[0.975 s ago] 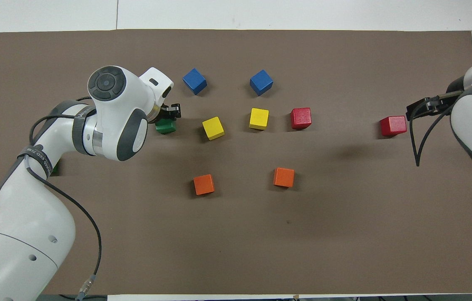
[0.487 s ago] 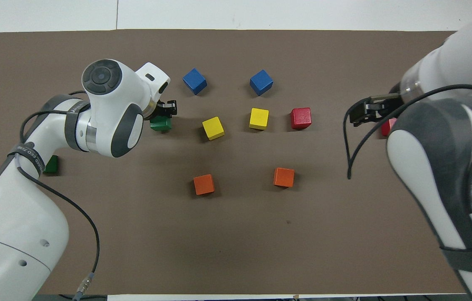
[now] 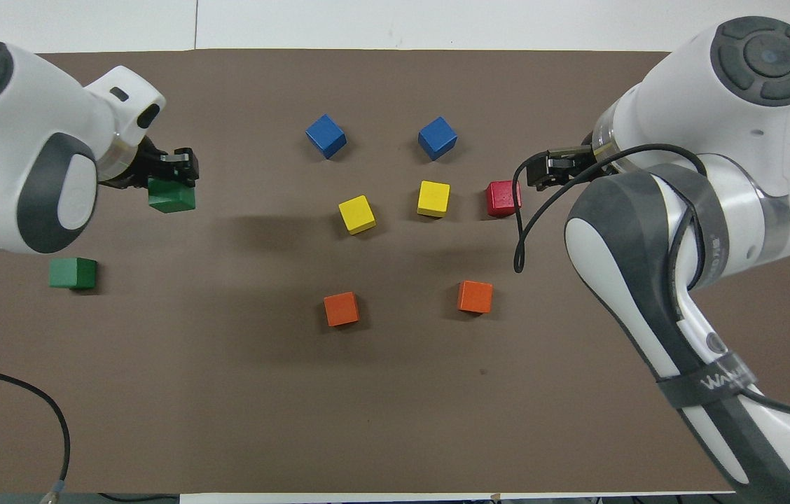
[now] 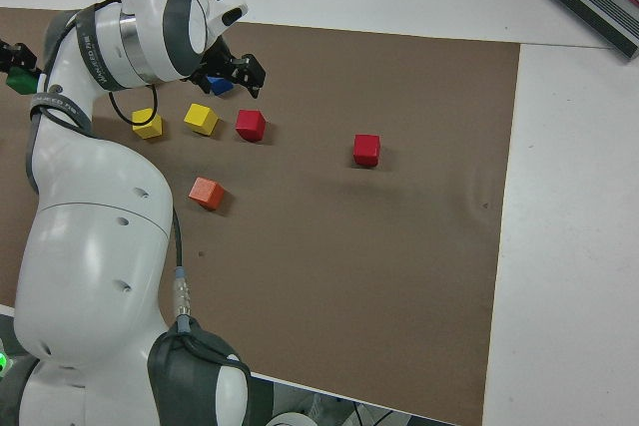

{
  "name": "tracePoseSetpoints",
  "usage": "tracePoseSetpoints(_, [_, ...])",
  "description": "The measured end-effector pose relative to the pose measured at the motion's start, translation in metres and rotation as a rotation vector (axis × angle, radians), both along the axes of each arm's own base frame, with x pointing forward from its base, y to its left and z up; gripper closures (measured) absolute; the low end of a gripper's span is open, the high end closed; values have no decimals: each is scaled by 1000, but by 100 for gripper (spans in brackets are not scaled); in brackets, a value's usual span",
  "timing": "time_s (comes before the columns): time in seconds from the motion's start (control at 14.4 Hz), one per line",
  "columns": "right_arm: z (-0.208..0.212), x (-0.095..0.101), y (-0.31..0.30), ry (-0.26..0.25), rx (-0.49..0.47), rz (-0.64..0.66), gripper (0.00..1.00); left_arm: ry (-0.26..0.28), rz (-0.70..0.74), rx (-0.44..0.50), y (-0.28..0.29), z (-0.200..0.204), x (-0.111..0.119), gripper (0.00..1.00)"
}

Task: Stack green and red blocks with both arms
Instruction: 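Place the green block beside the first green block with the left gripper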

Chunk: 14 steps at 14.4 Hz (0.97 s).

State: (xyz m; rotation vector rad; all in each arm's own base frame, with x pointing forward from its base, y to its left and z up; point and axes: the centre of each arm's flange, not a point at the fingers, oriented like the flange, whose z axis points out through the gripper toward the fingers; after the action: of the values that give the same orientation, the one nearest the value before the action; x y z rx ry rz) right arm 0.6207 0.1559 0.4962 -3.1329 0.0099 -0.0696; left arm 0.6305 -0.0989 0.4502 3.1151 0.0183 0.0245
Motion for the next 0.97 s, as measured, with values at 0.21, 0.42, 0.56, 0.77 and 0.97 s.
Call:
tracePoseSetpoints(0.21, [-29, 17, 7, -38, 11, 5, 0, 19, -88, 4, 97, 4, -7, 45])
tracePoseSetpoints(0.42, [-77, 29, 20, -56, 20, -6, 0, 23, -150, 2, 178, -12, -24, 45])
tracePoseSetpoints(0.56, [-104, 31, 35, -50, 22, -9, 0, -9, -163, 10, 203, -29, -35, 45])
tracePoseSetpoints(0.77, [-121, 31, 42, -33, 17, -3, 0, -32, -169, 19, 212, -58, -55, 45])
tracePoseSetpoints(0.97, [-128, 31, 41, -28, -5, 8, 0, -32, -192, 21, 215, -76, -67, 45])
